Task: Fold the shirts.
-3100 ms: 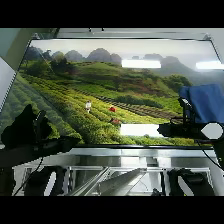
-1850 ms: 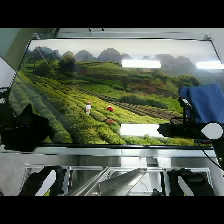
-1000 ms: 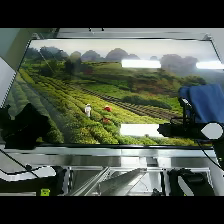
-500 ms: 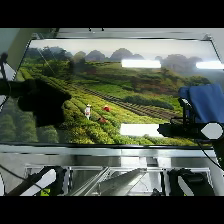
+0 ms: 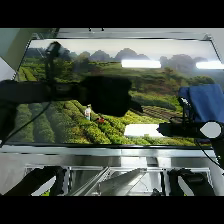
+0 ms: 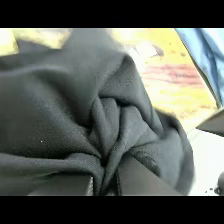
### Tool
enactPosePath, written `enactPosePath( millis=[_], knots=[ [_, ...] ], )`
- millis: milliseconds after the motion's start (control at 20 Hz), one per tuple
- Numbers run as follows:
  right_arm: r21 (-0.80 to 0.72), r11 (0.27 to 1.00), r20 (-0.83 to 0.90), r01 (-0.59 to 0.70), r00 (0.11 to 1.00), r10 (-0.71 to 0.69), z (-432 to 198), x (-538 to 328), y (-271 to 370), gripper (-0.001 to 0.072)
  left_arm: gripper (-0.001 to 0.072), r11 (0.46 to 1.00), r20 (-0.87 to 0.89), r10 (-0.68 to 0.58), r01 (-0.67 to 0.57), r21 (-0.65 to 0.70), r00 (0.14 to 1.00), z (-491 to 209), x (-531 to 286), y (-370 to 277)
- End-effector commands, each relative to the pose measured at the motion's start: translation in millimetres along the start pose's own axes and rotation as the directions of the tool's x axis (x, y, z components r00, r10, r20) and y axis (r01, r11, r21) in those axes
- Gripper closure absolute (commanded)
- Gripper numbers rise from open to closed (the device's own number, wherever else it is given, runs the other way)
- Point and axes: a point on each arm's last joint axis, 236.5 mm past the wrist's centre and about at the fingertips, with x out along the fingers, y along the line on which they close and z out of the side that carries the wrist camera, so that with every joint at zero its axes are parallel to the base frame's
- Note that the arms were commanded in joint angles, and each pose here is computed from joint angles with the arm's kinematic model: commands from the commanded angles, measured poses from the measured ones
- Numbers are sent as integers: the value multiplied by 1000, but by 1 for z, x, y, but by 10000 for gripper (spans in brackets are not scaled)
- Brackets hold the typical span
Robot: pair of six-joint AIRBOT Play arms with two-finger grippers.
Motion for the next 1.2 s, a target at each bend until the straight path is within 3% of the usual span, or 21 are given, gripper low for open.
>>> enactPosePath(
  millis=[0,50,100,150,350,500,650,850,1000,1150],
  knots=[
    [0,1000,-3,4,1000,-4,0,1,-1,675,67,1000,-63,-21,20,-1,998,-20,38,-4],
    [-2,1000,-3,9,1000,-9,0,1,-2,490,9,1000,-79,-10,9,-24,997,-21,39,5],
    [-2,1000,-2,12,1000,-12,1,1,-3,260,9,999,-90,10,-14,-39,996,-19,36,17],
    [0,1000,9,16,1000,-16,4,0,-5,188,9,998,-105,36,-41,-49,994,-17,30,31],
    [-53,998,37,33,999,-31,31,0,-15,188,9,978,-242,77,-120,-168,967,-35,-2,70],
    [-83,996,-43,24,999,-28,39,27,-25,188,9,968,-347,51,-132,-213,936,-91,11,73],
    [-26,999,-168,27,985,-31,32,65,-44,188,10,959,-334,71,-157,-238,940,-134,43,82],
    [-10,988,-243,-151,959,144,28,109,-27,193,10,936,-372,44,-168,-309,927,-186,80,87],
    [-1,972,-234,-236,945,229,34,127,-17,358,10,936,-466,26,-185,-298,885,-226,103,84],
    [6,972,-249,-234,941,228,36,139,-19,356,10,947,-499,37,-190,-260,866,-240,129,82]
  ],
)
